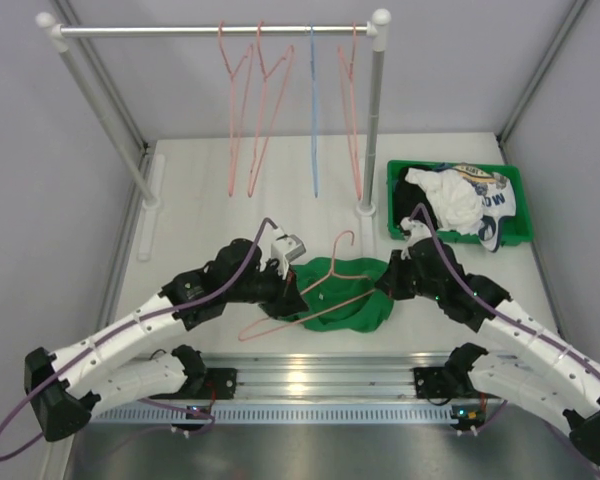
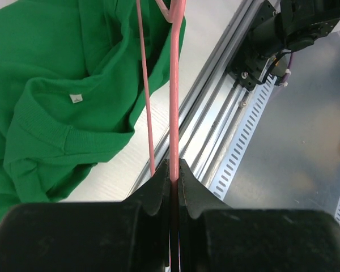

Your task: Place the tank top on the hanger

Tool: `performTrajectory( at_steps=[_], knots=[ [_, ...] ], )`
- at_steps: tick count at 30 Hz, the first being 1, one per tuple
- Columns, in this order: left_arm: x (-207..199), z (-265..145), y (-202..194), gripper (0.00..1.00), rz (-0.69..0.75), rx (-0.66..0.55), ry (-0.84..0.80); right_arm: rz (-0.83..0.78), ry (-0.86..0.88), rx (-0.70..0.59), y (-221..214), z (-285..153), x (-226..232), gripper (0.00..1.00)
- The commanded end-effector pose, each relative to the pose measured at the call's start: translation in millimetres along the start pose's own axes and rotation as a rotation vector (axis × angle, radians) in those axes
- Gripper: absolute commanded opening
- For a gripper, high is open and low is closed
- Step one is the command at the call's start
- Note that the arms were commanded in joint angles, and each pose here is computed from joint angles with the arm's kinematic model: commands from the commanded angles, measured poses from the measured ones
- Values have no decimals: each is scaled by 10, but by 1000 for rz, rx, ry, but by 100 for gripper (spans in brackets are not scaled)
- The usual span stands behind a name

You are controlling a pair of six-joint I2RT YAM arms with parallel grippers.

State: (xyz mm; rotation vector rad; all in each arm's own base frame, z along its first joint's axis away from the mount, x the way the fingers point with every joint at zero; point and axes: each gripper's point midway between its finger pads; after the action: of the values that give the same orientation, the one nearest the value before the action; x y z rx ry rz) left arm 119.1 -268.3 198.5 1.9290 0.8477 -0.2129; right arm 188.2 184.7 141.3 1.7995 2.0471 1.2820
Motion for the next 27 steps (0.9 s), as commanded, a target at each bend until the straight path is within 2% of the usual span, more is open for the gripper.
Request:
performTrajectory(
  at_steps=[1,8,14,15,20,24,25,27],
  knots=[
    [-161,157,279,0,50,-145,-87,7,63,-49,175,-208,218,0],
    [-184,401,341,0,62,-233,-163,8,59,-66,195,-391,243,0],
    [-161,663,262,0,54,-235,-219,17,64,-83,202,-491,250,0],
    [-208,665,335,0,68,-272,-244,17,57,-85,201,-490,238,0],
    [-246,755,279,0,50,-289,-311,9,14,-97,214,-502,155,1],
    [-249,801,239,0,52,-293,-337,-7,10,-131,273,-533,139,16],
    [-241,821,236,0,51,-294,-338,-8,27,-158,324,-557,169,24],
    [-232,848,215,0,49,-287,-342,-36,63,-176,346,-584,222,29]
  ],
)
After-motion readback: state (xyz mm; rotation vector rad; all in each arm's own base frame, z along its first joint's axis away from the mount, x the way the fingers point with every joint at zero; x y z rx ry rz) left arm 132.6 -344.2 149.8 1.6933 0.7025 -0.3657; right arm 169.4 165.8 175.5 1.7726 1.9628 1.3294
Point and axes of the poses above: each gripper's point midway between its finger pads, its own z axis out along the fingers, its own x axis along the line the jaws close on, y = z × x
